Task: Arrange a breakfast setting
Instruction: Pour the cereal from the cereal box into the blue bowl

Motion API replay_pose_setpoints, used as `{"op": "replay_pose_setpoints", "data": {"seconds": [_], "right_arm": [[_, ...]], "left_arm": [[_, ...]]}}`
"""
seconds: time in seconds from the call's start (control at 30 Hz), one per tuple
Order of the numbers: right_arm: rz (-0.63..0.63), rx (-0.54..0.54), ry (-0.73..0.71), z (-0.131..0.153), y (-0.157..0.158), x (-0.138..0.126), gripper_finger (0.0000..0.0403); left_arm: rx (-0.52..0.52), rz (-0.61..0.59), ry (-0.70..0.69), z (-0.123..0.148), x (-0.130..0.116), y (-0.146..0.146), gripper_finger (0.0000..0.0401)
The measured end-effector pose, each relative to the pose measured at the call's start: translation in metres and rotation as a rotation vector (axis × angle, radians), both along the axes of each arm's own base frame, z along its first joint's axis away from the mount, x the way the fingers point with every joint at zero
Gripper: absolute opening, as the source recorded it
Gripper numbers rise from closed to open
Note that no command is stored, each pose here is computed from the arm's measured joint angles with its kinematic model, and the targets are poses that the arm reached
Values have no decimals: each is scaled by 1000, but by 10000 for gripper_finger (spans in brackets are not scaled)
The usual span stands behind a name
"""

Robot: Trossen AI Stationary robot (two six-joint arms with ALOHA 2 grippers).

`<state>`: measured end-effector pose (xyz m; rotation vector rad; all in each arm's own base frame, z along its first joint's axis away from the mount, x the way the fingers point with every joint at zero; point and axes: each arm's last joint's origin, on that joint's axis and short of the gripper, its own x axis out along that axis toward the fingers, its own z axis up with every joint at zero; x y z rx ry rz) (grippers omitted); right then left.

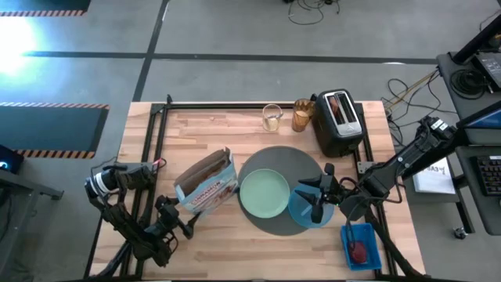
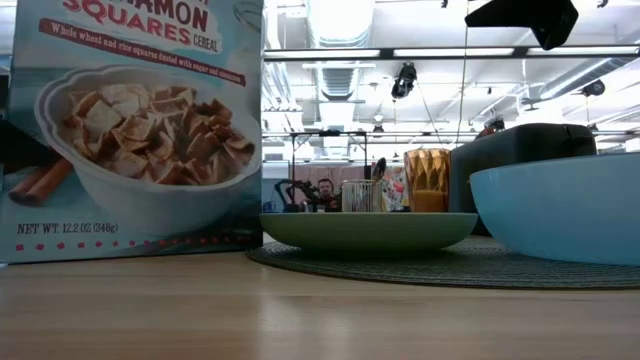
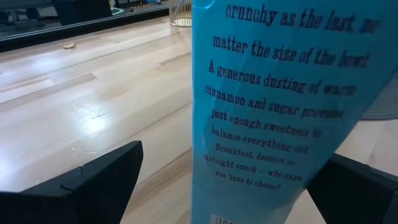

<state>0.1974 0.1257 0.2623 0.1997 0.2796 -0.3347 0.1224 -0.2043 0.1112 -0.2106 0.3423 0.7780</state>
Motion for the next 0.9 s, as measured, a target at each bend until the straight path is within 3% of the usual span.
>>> {"op": "replay_pose_setpoints", "data": {"seconds": [0.6, 0.9], "right_arm": [[0, 0, 0, 0, 0, 0, 164], [0, 0, 0, 0, 0, 0, 164]], "left_arm": [[2, -16, -25, 2, 2, -2, 395], [28, 9, -15, -6, 8, 2, 340]]}}
